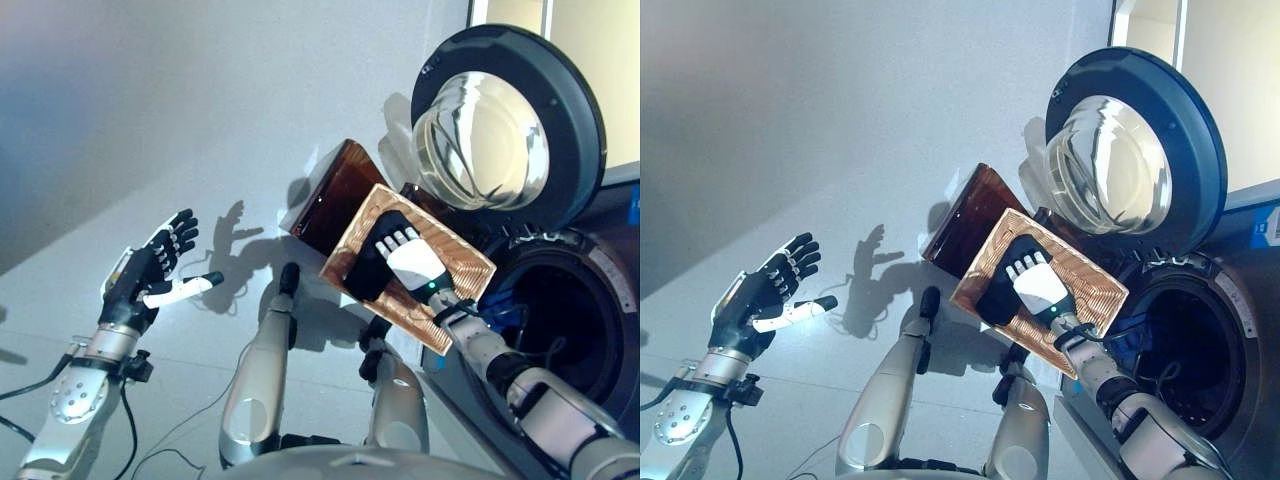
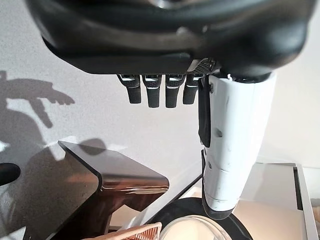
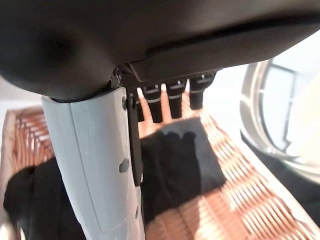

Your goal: Pick up the clothes and place them into the washing machine

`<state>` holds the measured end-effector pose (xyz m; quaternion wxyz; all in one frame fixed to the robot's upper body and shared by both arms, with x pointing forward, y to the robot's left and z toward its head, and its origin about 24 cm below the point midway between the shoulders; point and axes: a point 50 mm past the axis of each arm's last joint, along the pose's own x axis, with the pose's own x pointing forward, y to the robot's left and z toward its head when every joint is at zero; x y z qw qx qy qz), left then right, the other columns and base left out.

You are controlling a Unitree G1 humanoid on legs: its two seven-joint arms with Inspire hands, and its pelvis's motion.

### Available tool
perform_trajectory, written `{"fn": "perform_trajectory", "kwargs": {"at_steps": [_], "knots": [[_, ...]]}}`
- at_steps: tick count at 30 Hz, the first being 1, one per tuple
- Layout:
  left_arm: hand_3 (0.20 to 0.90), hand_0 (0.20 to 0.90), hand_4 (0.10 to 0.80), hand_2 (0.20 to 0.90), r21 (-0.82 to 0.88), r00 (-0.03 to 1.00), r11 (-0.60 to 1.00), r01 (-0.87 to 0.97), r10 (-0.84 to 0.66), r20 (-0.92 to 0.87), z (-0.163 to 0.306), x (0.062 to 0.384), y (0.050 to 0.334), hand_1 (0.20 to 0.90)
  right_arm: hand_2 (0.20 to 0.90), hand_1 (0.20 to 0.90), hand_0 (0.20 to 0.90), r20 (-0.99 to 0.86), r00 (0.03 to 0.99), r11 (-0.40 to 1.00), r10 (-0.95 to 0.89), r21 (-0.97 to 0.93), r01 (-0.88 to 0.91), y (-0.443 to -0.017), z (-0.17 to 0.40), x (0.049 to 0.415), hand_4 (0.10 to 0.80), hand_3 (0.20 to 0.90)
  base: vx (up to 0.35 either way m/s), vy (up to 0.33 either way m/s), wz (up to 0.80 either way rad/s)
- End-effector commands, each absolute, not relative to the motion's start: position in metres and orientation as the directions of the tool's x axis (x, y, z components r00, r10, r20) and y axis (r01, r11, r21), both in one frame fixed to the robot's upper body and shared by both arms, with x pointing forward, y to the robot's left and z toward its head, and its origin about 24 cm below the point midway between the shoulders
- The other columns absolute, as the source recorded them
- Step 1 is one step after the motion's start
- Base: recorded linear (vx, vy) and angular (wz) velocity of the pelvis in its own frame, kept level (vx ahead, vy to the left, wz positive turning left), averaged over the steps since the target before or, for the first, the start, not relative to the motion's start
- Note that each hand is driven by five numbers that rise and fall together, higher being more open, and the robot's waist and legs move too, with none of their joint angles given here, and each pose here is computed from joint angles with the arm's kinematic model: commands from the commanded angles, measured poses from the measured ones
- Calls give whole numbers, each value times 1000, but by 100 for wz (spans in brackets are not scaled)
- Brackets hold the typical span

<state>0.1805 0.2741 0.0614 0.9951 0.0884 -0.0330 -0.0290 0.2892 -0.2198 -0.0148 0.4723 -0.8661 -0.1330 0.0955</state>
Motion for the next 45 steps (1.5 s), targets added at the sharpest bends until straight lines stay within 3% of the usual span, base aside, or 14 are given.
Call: {"fn": "perform_trajectory", "kwargs": {"at_steps": [1,15,28,45], "knots": [[900,900,800,900,183,988,982,53,-78,135,70,170,271,900,900,900,900,17,917,-501,399,-834,233,-216,-9,287,800,900,0,0,0],[900,900,800,900,196,989,980,38,-65,136,71,168,273,900,900,900,900,28,885,-471,465,-838,274,-189,-4,298,800,900,-5,1,3],[900,900,800,900,207,982,977,49,-85,169,82,170,272,900,900,900,900,-40,889,-535,456,-811,238,-182,-7,307,800,900,-3,2,3],[900,900,800,900,204,975,979,17,-62,215,92,170,276,900,900,900,900,-101,938,-624,332,-769,138,-215,-13,304,800,900,-1,7,1]]}}
